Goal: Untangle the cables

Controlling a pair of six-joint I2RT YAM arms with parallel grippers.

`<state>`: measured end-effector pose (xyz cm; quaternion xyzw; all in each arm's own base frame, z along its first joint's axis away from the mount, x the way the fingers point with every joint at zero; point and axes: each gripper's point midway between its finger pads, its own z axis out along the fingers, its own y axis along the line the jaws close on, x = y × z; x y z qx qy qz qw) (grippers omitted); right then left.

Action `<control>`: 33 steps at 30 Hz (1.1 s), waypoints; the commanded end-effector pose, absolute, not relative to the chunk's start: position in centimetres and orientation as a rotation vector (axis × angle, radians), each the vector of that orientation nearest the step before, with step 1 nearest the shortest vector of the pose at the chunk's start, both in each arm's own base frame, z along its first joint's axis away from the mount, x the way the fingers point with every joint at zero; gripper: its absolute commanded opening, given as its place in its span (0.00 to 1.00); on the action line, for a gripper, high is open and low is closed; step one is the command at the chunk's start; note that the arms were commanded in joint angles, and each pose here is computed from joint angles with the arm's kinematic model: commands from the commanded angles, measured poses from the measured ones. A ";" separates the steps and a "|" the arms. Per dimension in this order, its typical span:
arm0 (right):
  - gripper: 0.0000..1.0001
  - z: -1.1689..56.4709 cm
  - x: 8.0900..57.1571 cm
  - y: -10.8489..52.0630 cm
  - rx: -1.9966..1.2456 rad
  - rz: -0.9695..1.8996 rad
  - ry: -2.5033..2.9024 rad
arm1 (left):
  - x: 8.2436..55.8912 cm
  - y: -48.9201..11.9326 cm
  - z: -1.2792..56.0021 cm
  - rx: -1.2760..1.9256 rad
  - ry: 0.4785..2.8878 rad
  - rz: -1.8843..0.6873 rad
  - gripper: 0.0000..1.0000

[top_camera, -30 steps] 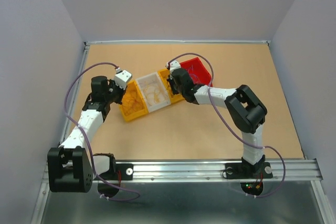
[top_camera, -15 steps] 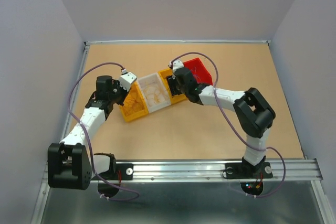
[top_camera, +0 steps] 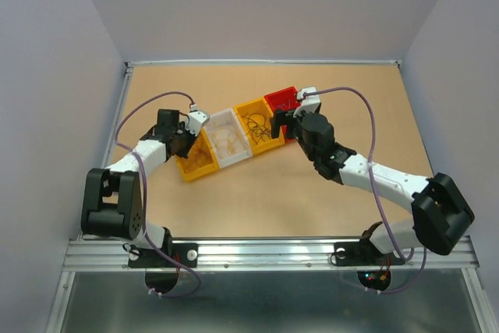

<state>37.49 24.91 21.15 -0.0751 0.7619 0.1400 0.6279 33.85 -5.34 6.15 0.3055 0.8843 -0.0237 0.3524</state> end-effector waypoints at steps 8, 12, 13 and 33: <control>0.98 26.0 34.0 20.0 -0.014 0.348 1.572 | 35.6 -6.2 10.8 0.710 2.149 -0.011 0.60; 1.00 26.5 33.2 18.8 -0.008 0.325 1.544 | 35.2 -5.8 13.6 0.666 2.061 0.023 0.72; 1.00 26.5 33.0 18.8 -0.027 0.327 1.535 | 35.1 -5.8 14.0 0.664 2.050 0.025 0.74; 1.00 32.6 22.3 9.9 0.063 0.480 1.102 | 25.4 -7.5 26.6 0.545 1.139 -0.019 0.99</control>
